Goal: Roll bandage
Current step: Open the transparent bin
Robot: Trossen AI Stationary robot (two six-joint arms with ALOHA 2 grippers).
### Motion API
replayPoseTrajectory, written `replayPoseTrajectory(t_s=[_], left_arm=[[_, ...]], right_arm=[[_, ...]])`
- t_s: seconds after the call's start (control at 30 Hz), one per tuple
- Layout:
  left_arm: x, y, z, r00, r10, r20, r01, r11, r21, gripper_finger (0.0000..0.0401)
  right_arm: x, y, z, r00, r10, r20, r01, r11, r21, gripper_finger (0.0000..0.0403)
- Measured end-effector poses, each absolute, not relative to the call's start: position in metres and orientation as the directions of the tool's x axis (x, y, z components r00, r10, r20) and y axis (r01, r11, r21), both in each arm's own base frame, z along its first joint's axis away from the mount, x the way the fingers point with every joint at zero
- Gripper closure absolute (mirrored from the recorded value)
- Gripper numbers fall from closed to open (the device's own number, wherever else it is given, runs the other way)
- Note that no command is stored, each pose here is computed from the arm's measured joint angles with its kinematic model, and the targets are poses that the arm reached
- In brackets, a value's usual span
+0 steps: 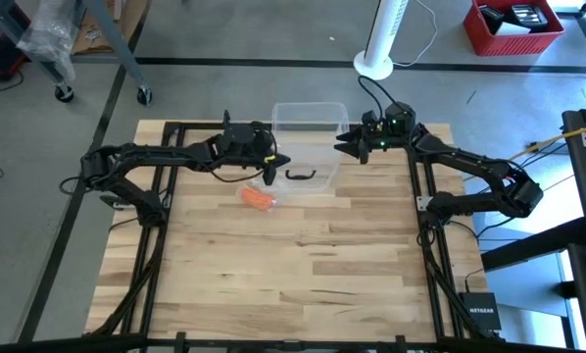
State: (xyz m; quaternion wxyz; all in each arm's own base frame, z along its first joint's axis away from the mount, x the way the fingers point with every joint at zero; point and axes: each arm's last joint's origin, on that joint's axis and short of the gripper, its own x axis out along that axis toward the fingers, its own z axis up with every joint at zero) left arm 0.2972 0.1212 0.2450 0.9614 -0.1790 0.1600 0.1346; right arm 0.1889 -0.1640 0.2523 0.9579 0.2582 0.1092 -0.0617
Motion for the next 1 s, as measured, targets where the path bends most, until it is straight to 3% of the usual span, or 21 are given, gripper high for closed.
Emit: replayPoseTrajectory(t_s=[0.37, 0.53, 0.7, 0.87, 1.0], left_arm=[[0.303, 0.108, 0.247, 0.925, 0.171, -0.339, -0.258, 0.938, -0.233, 0.0398], [0.316, 0.069, 0.253, 0.960, 0.067, -0.271, -0.080, 0.996, -0.034, 0.0398], [0.325, 0.020, 0.252, 0.961, 0.059, -0.269, 0.024, 0.955, 0.294, 0.0399], [0.333, -0.017, 0.237, 0.950, 0.029, -0.310, 0.108, 0.903, 0.416, 0.0398], [0.343, -0.041, 0.215, 0.942, -0.015, -0.335, 0.180, 0.866, 0.467, 0.0399]], right_arm=[[0.188, -0.163, 0.252, 0.969, -0.048, -0.242, 0.164, 0.858, 0.487, 0.0128], [0.178, -0.151, 0.273, 0.986, 0.018, -0.164, 0.060, 0.888, 0.455, 0.0128], [0.165, -0.127, 0.300, 0.996, 0.046, -0.074, -0.015, 0.927, 0.375, 0.0128], [0.161, -0.101, 0.312, 0.992, 0.120, -0.042, -0.098, 0.935, 0.340, 0.0128], [0.168, -0.084, 0.308, 0.990, 0.102, -0.096, -0.065, 0.942, 0.330, 0.0128]])
